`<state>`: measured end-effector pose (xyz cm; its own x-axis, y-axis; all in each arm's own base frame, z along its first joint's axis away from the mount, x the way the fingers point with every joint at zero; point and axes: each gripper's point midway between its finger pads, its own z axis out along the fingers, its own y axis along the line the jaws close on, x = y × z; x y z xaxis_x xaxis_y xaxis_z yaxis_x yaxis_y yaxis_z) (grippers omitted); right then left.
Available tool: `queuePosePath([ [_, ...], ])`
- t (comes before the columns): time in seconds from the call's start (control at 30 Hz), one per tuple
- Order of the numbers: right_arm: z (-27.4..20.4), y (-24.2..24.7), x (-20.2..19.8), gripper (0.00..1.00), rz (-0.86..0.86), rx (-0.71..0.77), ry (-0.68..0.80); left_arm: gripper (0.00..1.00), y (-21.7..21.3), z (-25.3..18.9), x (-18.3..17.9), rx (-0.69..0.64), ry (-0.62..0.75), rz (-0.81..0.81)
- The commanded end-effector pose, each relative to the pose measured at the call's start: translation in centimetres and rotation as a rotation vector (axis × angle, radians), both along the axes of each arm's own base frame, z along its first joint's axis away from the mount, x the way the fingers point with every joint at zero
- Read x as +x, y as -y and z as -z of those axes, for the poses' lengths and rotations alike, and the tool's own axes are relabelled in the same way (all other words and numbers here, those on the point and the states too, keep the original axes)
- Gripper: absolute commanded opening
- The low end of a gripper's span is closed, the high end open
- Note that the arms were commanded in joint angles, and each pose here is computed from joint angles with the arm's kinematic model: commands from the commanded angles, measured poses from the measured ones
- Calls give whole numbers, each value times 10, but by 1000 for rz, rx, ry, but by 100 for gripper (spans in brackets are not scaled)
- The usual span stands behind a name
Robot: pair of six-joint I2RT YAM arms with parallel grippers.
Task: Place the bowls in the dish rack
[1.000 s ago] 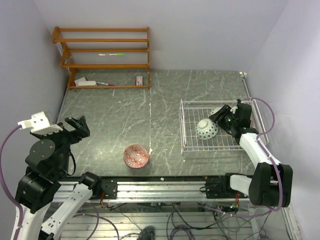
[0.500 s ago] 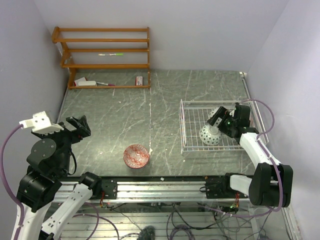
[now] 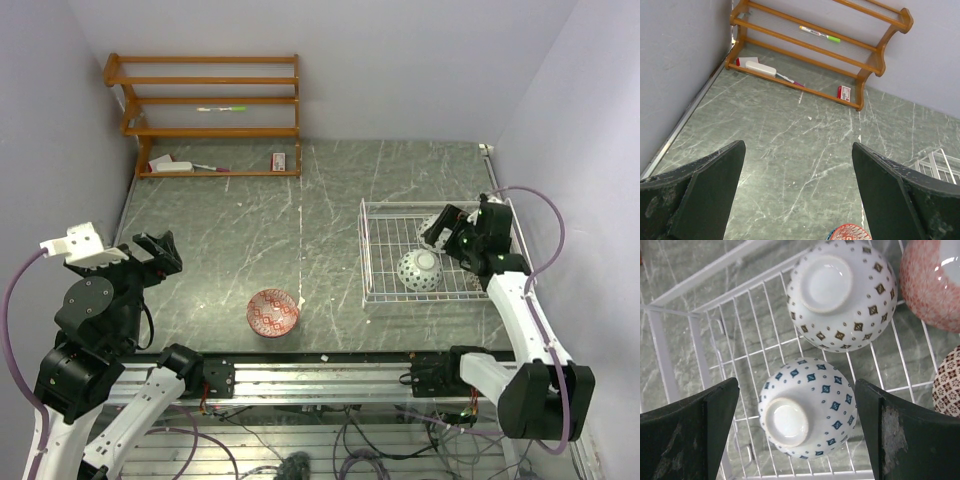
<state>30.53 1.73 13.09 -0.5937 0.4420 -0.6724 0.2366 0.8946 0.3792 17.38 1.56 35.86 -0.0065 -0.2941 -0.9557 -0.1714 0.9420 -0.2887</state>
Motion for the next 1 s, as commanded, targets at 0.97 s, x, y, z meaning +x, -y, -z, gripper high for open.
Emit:
queuePosePath([
  [0.97, 1, -146, -36, 100, -426, -225, 5, 99, 10, 15, 11, -12, -11, 26],
])
